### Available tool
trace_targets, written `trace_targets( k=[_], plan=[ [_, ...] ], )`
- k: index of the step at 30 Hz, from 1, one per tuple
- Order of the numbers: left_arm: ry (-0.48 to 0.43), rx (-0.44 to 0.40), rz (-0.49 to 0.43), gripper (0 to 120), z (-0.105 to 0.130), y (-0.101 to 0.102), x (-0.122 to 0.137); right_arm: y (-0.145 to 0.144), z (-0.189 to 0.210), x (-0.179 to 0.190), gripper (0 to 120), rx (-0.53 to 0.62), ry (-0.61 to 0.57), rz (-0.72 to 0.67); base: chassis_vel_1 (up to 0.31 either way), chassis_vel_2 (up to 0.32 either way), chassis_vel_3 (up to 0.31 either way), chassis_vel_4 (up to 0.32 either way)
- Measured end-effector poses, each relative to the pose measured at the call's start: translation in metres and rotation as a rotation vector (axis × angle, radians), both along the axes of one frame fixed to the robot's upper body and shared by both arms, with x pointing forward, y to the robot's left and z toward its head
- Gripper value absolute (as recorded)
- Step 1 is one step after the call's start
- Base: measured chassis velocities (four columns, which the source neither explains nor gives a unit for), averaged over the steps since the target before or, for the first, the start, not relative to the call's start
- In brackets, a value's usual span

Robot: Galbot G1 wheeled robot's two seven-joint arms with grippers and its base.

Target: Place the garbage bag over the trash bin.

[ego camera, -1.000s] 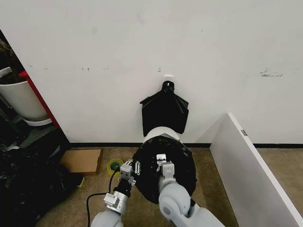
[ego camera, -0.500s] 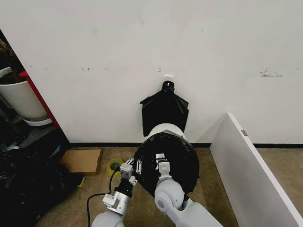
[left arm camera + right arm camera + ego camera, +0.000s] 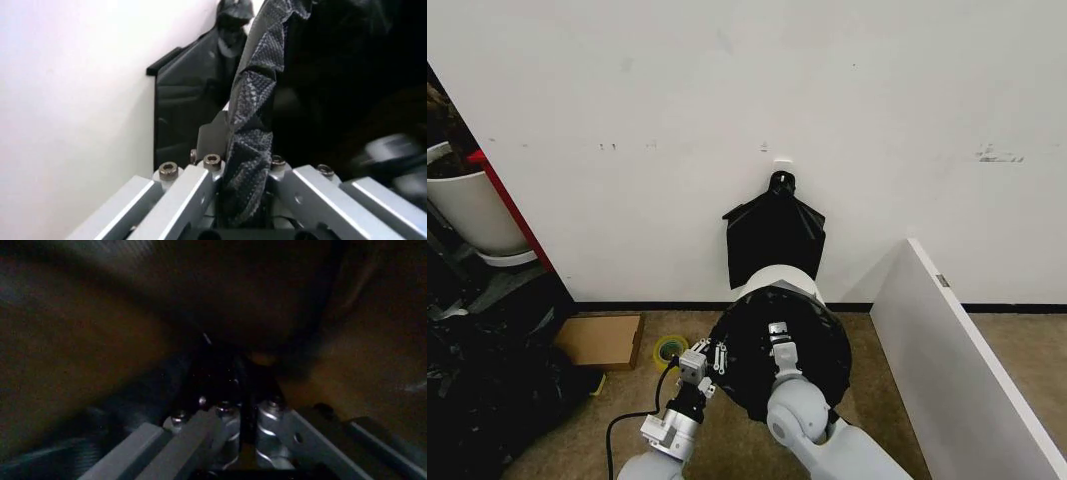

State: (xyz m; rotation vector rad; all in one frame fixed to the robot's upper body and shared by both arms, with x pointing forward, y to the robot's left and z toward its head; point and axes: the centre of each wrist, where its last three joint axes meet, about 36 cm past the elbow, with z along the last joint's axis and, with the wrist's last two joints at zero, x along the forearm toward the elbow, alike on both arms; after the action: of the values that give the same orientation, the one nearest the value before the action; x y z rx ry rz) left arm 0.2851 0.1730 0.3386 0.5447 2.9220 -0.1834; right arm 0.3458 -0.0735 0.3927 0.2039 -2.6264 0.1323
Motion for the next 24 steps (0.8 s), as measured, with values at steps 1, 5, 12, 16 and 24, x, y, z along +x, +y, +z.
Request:
trace_targets(
  k=[1,5,12,16,24],
  plan=[
    [0.006,-0.001,0.004,0,0.000,0.001,0.002,-0.003,0.002,-0.004,0,0.018,-0.010,0.014,0.000,0.000,0.000,0.000],
    [0.030,-0.013,0.020,0,0.000,0.003,0.008,-0.012,0.009,-0.018,11,0.091,-0.042,0.060,0.000,0.000,0.000,0.000],
    [0.081,-0.048,0.040,0,0.006,0.008,0.019,-0.018,0.012,-0.044,40,0.217,-0.071,0.159,0.000,0.000,0.000,0.000],
    [0.095,-0.057,0.045,0,0.008,0.010,0.021,-0.022,0.009,-0.050,53,0.338,-0.176,0.224,0.000,0.000,0.000,0.000],
    [0.177,-0.129,0.079,0,0.018,0.016,0.034,-0.054,-0.007,-0.047,80,0.600,-0.570,0.594,0.000,0.000,0.000,0.000]
  ],
)
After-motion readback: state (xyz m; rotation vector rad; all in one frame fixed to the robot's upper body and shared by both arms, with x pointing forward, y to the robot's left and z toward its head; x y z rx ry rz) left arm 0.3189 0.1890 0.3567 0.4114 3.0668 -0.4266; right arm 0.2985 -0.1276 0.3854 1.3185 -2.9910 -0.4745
